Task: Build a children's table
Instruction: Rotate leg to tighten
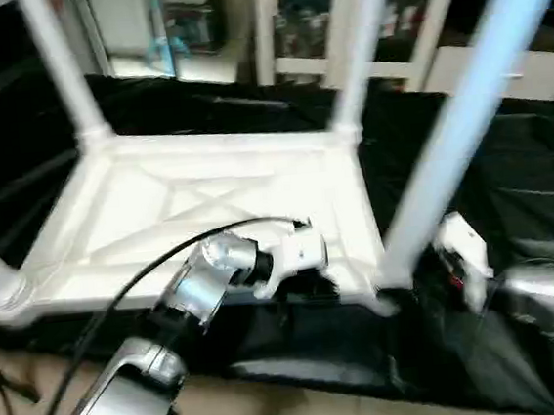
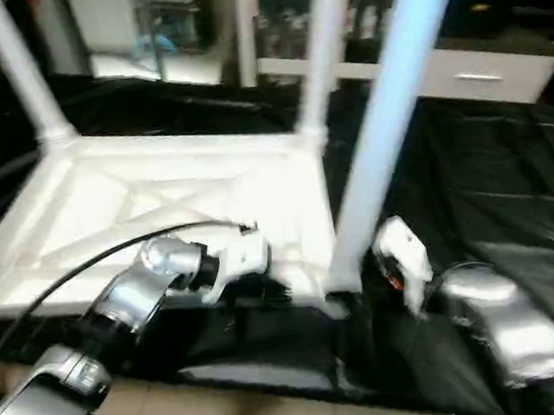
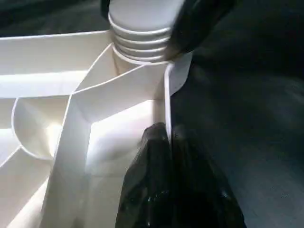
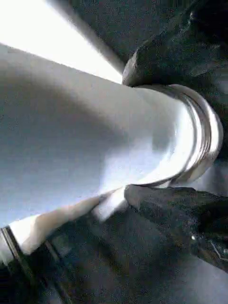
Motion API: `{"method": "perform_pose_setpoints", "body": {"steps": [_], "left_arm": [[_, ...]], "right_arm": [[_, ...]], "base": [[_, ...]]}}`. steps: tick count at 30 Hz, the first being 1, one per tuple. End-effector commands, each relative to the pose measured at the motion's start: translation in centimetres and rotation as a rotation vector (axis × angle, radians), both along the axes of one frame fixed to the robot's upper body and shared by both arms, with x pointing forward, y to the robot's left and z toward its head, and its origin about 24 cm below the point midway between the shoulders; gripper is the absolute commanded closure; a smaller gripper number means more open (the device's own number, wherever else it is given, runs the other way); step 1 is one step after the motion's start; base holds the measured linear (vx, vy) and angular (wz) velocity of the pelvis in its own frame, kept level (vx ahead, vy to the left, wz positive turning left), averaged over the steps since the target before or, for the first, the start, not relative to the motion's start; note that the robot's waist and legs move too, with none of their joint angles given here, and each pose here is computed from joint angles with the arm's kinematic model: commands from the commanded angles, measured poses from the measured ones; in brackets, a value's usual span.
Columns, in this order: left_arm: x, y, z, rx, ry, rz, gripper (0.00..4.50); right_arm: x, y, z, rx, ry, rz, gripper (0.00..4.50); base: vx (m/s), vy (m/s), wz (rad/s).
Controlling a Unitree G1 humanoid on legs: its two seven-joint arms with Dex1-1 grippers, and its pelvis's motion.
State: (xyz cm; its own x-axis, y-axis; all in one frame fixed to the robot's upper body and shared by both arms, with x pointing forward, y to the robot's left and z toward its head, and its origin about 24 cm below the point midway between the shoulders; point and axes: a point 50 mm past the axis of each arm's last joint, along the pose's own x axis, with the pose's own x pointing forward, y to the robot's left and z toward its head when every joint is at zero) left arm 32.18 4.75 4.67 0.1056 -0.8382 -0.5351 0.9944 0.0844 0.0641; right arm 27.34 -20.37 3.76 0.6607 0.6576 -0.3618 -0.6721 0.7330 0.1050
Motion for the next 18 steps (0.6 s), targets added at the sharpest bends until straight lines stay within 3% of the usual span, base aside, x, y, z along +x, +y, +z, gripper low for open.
{"method": "perform_pose_setpoints", "body": {"steps": [1, 4, 6, 8, 12, 18], "left_arm": [[0.6, -1.9, 0.8, -0.083, -0.014, 0.086, 4.5], [1.4, -2.8, 1.1, -0.091, -0.03, 0.206, 4.5], [2.7, -3.9, 1.5, -0.087, -0.047, 0.413, 4.5], [3.1, -4.4, 1.8, -0.087, -0.064, 0.485, 4.5], [3.4, -4.9, 2.3, -0.09, -0.122, 0.534, 4.5], [3.7, -4.8, 2.5, -0.093, -0.148, 0.527, 4.5]], "right_arm": [[0.3, 0.4, -1.9, -0.041, 0.082, -0.134, 1.82], [0.9, 1.6, -2.7, -0.072, 0.086, -0.228, 1.82], [2.3, 3.4, -3.7, -0.123, 0.076, -0.419, 1.82], [3.1, 4.7, -3.9, -0.122, 0.067, -0.502, 1.83], [4.1, 7.2, -3.4, -0.086, 0.023, -0.529, 1.83], [4.9, 7.5, -2.6, -0.062, -0.02, -0.542, 1.83]], "base": [[0.0, 0.0, 0.0], [0.0, 0.0, 0.0], [0.0, 0.0, 0.0], [0.0, 0.0, 0.0], [0.0, 0.0, 0.0], [0.0, 0.0, 0.0]]}}
